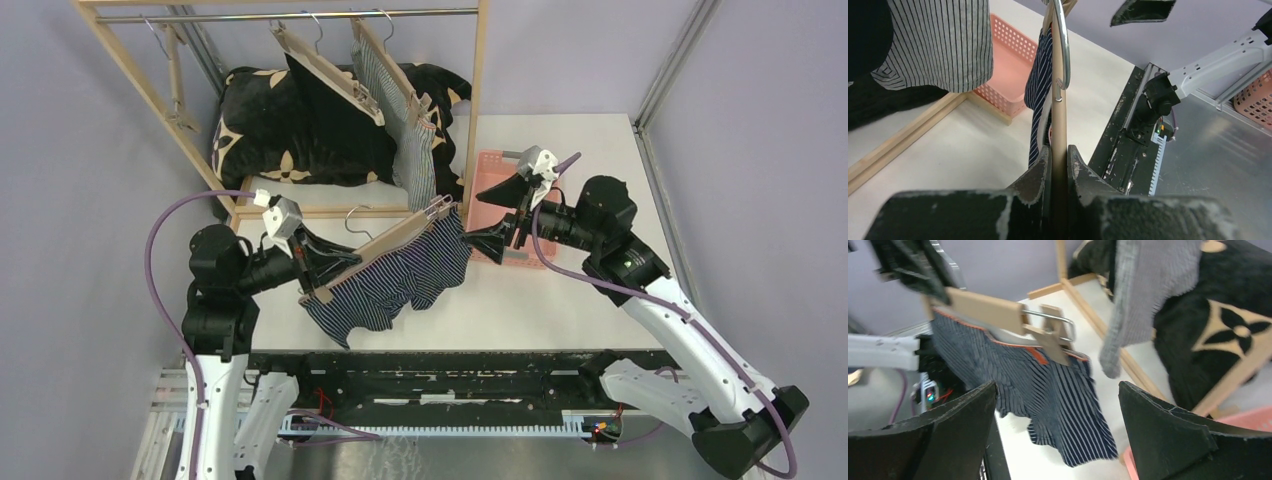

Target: Remove the underwear clipped to the hanger

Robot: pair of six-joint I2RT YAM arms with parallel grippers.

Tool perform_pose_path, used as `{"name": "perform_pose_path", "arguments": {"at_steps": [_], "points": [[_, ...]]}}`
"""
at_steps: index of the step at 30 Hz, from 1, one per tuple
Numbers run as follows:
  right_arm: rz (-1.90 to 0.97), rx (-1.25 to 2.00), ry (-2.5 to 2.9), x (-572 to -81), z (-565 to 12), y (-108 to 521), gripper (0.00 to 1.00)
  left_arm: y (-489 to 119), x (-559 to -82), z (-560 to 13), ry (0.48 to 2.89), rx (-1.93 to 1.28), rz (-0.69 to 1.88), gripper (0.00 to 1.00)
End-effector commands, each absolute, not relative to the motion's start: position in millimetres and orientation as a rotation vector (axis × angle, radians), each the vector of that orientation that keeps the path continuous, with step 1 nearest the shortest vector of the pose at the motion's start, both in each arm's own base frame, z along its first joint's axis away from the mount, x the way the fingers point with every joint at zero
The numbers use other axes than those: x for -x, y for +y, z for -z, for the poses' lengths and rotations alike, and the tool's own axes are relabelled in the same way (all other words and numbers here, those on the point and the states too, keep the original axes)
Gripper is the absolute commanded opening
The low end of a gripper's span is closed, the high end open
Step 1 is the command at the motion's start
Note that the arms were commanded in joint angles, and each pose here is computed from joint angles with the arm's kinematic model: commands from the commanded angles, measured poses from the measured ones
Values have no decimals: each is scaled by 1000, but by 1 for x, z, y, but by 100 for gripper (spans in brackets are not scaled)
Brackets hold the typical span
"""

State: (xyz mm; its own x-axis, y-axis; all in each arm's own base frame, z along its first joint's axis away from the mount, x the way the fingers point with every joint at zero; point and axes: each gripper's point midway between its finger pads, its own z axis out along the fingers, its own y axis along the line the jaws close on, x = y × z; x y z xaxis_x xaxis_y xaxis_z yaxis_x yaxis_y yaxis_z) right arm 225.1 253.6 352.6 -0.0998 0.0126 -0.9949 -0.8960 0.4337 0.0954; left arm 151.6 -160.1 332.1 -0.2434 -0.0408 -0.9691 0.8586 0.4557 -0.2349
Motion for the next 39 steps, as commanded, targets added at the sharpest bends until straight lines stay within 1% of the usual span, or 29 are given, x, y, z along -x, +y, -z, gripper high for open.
{"name": "perform_pose_path", "arguments": {"at_steps": [1,7,12,20,22,24,26,28,33,36,38,39], "points": [[-1091,1062,1272,-188,-383,272,99,-168,-144,-355,1458,-837,1049,3],[-1178,1142,1203,-188,-395,287,97,-171,-140,-357,1432,-862,1093,3],[-1254,1156,1172,-190,-404,297,91,-171,-142,-356,1436,-850,1094,3],[-1289,1177,1118,-190,-416,302,90,-171,-147,-350,1454,-829,1106,3],[-1314,1172,1116,-190,-417,304,86,-171,-147,-349,1454,-822,1112,3],[-1342,1176,1112,-190,-417,306,79,-172,-149,-347,1457,-815,1118,3],[-1365,1178,1113,-189,-417,308,75,-171,-150,-347,1457,-810,1114,3],[-1373,1172,1128,-191,-414,309,74,-171,-152,-348,1456,-799,1113,3],[-1378,1169,1141,-193,-407,310,81,-172,-151,-353,1437,-796,1121,3],[-1378,1167,1148,-195,-405,311,81,-172,-150,-356,1430,-796,1117,3],[-1378,1169,1146,-195,-405,312,74,-172,-150,-355,1433,-793,1117,3],[-1380,1168,1147,-196,-405,312,68,-172,-150,-354,1435,-791,1117,3]]}}
